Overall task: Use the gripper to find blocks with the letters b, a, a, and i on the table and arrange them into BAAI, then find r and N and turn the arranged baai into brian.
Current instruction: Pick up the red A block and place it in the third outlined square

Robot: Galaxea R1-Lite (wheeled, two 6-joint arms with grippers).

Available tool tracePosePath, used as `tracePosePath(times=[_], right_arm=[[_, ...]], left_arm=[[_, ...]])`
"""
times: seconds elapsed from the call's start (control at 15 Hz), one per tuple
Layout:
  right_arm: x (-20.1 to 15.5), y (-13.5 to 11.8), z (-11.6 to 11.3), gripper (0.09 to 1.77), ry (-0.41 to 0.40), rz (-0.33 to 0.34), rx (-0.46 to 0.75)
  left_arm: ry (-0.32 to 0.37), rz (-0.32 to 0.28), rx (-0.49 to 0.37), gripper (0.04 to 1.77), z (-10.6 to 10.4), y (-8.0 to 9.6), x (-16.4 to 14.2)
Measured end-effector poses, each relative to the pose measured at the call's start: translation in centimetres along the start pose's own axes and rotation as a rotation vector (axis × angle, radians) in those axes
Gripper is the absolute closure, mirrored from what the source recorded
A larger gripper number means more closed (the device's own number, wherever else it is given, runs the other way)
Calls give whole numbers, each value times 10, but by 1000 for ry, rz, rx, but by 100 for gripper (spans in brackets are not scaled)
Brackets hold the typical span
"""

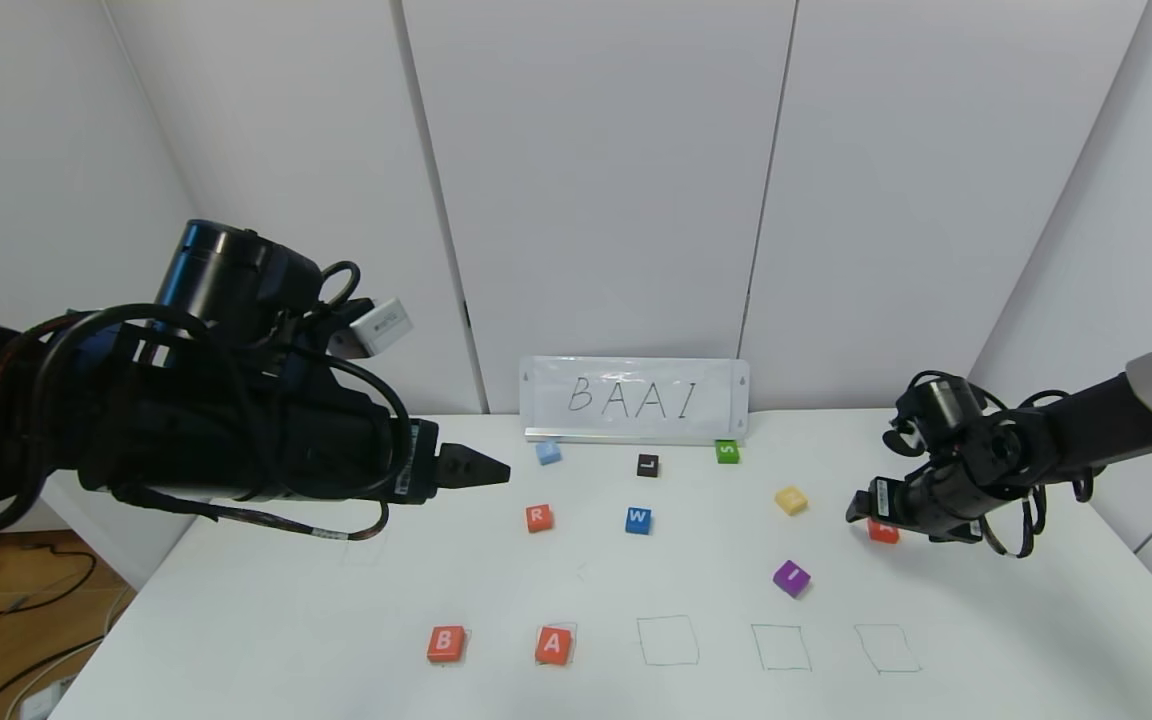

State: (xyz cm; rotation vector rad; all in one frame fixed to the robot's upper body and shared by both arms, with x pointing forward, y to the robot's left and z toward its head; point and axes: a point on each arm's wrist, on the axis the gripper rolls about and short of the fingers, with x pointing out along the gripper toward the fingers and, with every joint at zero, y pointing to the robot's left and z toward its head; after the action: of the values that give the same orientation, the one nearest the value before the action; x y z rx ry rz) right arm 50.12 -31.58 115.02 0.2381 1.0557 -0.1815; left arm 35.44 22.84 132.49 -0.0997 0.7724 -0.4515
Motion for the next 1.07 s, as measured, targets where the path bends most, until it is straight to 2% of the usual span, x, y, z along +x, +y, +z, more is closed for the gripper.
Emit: tracePosePath(times=[0.27, 0.53, 1.07], right_arm=[[4, -1, -1, 15, 6, -10, -6], [8, 1, -3, 15, 1, -56, -24], [10, 3, -5, 15, 5, -56, -42]], left_arm=[[2, 1, 0, 9, 0, 0, 1], [5, 2, 0, 9, 0, 0, 2], [7, 2, 0, 9, 0, 1, 2]])
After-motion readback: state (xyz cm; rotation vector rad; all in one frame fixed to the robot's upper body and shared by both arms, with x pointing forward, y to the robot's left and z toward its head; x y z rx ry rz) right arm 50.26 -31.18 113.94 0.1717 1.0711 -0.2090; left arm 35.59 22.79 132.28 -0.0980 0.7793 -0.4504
